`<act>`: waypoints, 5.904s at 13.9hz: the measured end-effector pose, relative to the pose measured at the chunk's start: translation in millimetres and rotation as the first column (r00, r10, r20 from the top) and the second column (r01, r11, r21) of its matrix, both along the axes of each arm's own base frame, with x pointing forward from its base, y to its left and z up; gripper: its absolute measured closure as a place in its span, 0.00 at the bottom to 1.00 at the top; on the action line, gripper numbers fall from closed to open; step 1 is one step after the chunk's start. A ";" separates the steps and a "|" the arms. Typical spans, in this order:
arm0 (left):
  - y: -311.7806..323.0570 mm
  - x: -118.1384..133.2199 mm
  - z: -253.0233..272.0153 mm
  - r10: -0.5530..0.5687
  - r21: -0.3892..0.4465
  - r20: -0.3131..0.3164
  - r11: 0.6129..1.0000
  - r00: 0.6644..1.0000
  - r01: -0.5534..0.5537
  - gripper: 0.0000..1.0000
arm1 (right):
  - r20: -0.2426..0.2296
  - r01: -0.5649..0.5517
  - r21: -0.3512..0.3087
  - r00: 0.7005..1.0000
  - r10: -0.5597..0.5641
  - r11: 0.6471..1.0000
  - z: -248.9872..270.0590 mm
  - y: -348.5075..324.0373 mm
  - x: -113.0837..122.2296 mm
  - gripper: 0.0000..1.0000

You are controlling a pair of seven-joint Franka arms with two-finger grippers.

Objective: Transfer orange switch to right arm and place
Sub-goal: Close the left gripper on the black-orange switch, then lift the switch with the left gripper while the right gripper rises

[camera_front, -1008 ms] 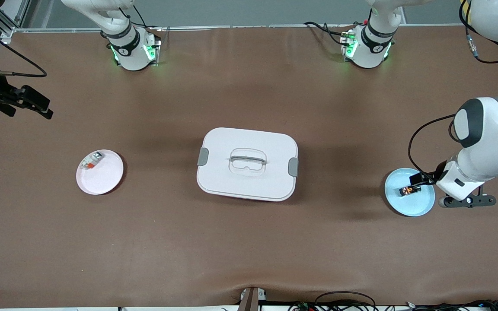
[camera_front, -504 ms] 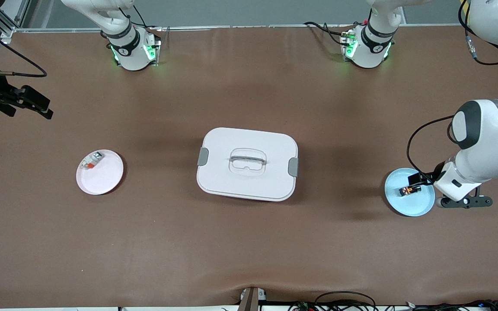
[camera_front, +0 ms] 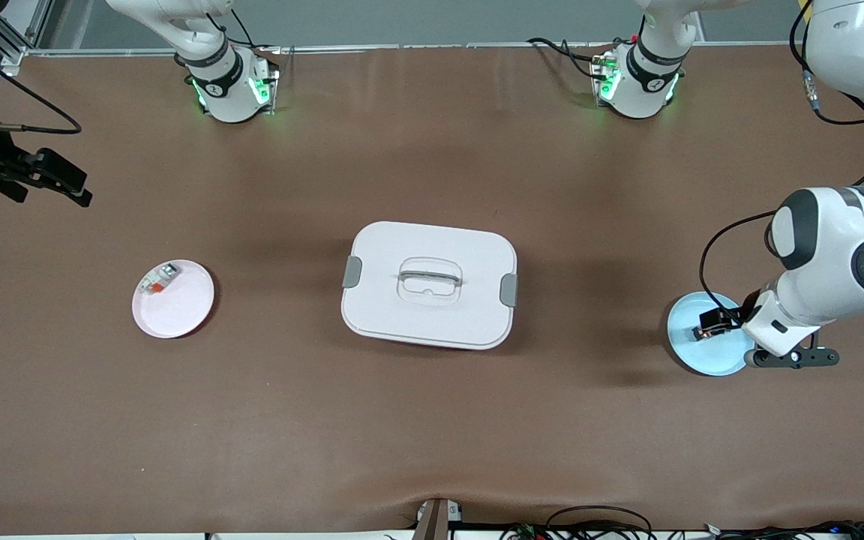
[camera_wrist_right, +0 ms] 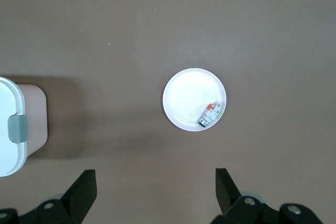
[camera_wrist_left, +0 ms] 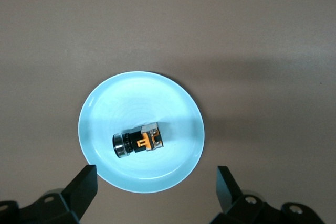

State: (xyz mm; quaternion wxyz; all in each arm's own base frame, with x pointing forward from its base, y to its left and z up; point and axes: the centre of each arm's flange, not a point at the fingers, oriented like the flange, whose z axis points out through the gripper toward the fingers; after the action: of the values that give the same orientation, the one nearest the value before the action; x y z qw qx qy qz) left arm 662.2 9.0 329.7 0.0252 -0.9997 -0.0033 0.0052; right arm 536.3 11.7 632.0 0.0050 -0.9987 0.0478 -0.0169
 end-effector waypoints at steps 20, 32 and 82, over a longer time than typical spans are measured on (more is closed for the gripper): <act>62.4 -12.6 -104.4 0.067 0.006 -0.055 0.998 0.996 -0.067 0.00 | 0.004 0.004 0.000 1.000 -0.004 1.000 1.8 -2.2 0.1 0.00; 46.2 -12.1 -131.3 0.146 -0.003 -0.034 0.989 0.989 -0.146 0.00 | 0.004 0.004 0.000 1.000 -0.004 1.000 2.1 -2.2 0.1 0.00; -319.7 -38.8 72.8 0.406 -0.253 -0.062 0.877 0.912 -0.408 0.27 | 0.072 -0.055 0.382 0.997 0.030 0.923 -35.6 154.5 30.7 0.00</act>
State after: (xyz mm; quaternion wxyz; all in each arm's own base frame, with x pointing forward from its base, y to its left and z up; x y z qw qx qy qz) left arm 623.4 -310.8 402.5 -0.1080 -0.9711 -0.2125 0.0142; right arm 567.0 166.2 596.5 0.2022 -0.9781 0.0283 -0.0397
